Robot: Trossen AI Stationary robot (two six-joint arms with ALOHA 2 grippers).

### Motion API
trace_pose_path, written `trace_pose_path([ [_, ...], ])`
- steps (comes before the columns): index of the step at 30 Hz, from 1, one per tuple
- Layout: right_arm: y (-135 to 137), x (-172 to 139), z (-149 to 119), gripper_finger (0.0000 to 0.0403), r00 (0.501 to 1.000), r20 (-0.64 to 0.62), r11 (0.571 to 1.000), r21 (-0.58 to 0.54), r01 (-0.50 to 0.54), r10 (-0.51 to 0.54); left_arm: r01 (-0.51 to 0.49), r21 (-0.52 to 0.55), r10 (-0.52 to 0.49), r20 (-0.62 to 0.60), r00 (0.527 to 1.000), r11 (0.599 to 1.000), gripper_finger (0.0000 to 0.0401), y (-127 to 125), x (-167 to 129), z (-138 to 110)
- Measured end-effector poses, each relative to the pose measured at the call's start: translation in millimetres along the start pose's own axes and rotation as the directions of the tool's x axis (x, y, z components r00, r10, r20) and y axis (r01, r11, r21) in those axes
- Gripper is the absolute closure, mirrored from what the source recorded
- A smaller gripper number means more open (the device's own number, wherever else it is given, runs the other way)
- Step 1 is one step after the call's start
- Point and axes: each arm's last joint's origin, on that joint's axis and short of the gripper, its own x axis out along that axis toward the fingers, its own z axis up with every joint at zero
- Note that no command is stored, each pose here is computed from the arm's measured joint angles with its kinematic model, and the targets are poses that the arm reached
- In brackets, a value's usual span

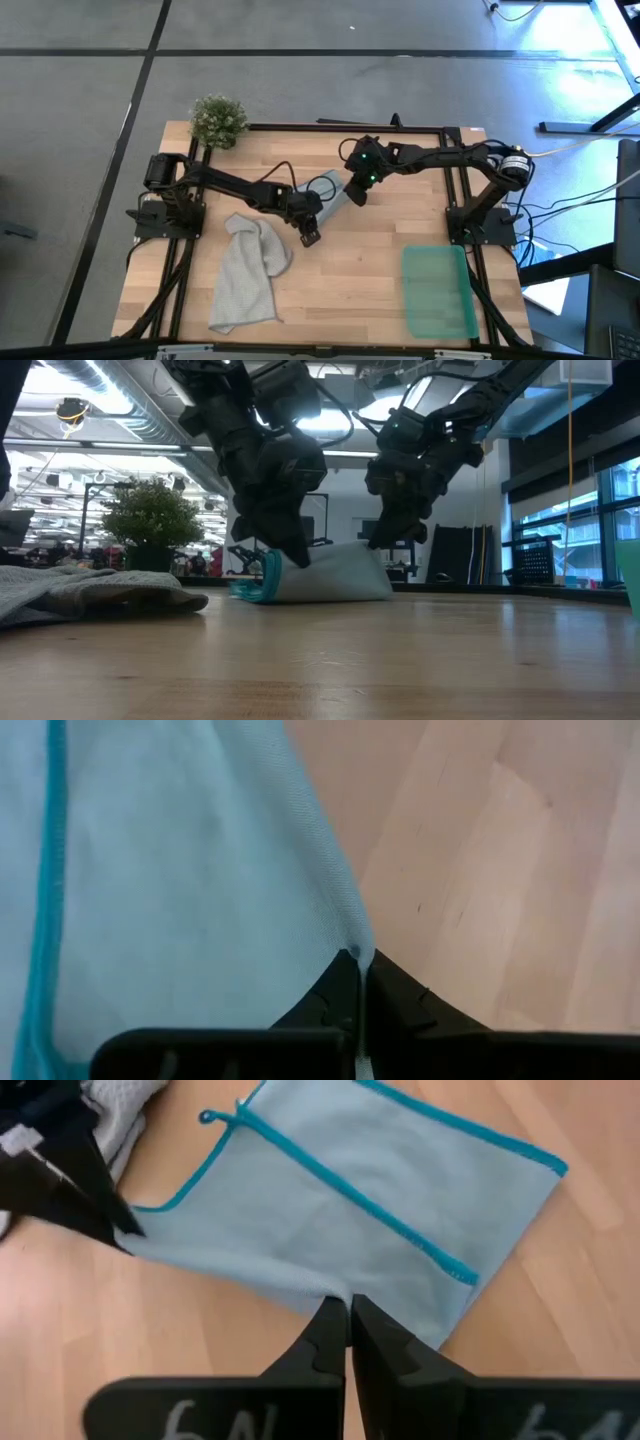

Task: Roll microfiber towels into tight, uniform cylinder then place into a basket
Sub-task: Roll the blue towel

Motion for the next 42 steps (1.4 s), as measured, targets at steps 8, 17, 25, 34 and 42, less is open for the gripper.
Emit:
trace_pose_path([
  [8, -10, 29, 2, 0.0397, 0.999, 0.045, 1.0, -0.014, -0.006, 0.007, 0.003, 0.019, -0.002, -0.049, 0.999, 1.0, 0.0399, 3, 0, -3],
  [17, -21, 52, -6, 0.0397, 0.999, 0.024, 0.999, -0.006, 0.04, -0.039, -0.001, 0.009, 0.001, -0.063, 0.998, 1.0, 0.0399, 4, 0, -4],
  [25, -26, 63, -12, 0.0397, 0.998, -0.019, 0.999, 0.007, 0.052, -0.052, -0.01, -0.103, 0.004, -0.066, 0.998, 0.995, 0.0399, 13, -5, 1],
  [34, -27, 64, -12, 0.0396, 0.998, -0.017, 0.998, -0.01, 0.066, -0.066, -0.174, -0.199, 0.156, -0.102, 0.982, 0.965, 0.0399, 46, -19, 7],
  [42, -27, 64, -13, 0.0397, 0.998, -0.024, 0.998, -0.013, 0.066, -0.066, -0.265, -0.199, 0.257, -0.07, 0.964, 0.943, 0.0399, 66, -19, 15],
])
